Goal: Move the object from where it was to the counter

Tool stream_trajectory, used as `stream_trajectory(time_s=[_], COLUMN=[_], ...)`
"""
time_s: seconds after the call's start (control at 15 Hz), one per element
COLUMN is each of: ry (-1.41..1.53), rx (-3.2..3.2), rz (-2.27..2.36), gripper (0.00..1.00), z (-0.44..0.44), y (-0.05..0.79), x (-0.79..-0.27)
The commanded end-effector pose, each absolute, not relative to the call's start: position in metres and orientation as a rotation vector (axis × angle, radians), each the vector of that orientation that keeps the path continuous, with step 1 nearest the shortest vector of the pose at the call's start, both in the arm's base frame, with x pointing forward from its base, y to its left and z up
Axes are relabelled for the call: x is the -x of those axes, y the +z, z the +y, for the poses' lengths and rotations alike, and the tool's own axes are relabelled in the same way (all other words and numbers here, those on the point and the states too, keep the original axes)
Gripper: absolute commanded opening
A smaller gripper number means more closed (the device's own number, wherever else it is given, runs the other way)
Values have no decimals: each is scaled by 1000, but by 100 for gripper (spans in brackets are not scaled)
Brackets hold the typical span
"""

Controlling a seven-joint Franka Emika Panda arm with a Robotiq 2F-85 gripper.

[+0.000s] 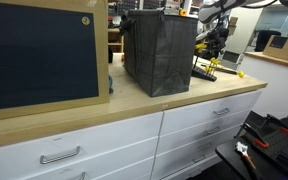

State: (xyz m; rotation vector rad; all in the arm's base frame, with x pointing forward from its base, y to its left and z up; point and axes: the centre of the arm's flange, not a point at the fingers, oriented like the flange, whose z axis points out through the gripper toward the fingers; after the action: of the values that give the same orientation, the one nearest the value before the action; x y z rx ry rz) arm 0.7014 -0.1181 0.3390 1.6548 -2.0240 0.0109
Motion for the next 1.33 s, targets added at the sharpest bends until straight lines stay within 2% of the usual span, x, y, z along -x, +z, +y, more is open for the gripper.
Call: stream_trajectory(time_s=[0.0, 0.87, 1.27], ry=[30, 208, 228], rx=[-1698, -2127, -2260], rz=[-2032, -1880, -1782], gripper=[100, 100, 100], z=[-102, -10, 43], y=[361, 517, 551], x=[-706, -659, -625])
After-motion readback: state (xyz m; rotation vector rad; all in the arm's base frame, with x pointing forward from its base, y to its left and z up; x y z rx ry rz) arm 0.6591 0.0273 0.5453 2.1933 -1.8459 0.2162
